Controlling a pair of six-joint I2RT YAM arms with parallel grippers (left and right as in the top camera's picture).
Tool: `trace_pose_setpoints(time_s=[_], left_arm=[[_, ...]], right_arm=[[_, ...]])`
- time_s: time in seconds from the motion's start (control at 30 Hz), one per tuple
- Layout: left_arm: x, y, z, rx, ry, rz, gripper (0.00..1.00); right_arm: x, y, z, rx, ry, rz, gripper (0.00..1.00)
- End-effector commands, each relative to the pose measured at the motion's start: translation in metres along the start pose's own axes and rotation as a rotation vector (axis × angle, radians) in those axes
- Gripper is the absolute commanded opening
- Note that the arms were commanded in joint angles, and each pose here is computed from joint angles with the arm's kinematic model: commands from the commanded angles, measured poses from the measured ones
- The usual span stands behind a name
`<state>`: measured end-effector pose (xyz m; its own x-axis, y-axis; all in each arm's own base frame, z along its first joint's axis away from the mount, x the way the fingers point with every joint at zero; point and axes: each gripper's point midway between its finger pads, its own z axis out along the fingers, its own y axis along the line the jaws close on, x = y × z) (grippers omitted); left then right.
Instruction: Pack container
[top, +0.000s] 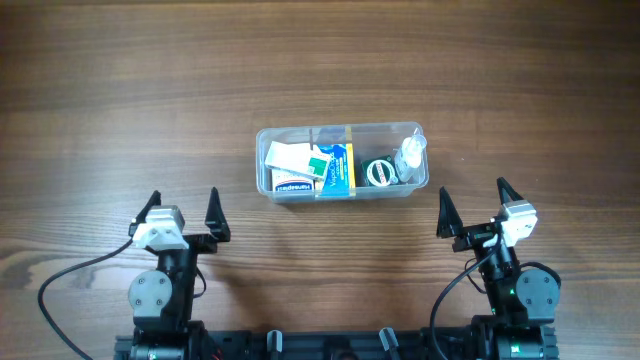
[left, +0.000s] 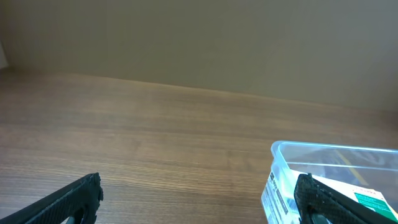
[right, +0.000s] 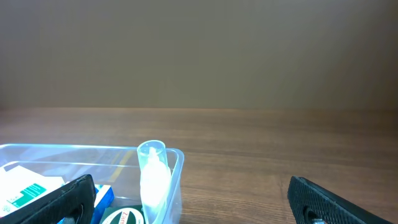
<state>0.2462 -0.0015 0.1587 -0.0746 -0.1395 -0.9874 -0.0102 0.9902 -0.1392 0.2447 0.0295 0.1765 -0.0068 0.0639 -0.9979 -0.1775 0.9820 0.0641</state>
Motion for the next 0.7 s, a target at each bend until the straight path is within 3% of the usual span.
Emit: trace_pose_setpoints(time_s=[0.0,0.67], left_arm=[[0.0027,-0.0079,-0.0003,0.051,0.004,-0.007,1.00],[0.0025,-0.0091,-0.0003,0.059,0.004,-0.011,1.00]], right_arm=[[-0.0023,0.0039,-0.0006,-0.020,-0.011,-0.015,1.00],[-0.0023,0.0039,-0.0006,-0.020,-0.011,-0.015,1.00]])
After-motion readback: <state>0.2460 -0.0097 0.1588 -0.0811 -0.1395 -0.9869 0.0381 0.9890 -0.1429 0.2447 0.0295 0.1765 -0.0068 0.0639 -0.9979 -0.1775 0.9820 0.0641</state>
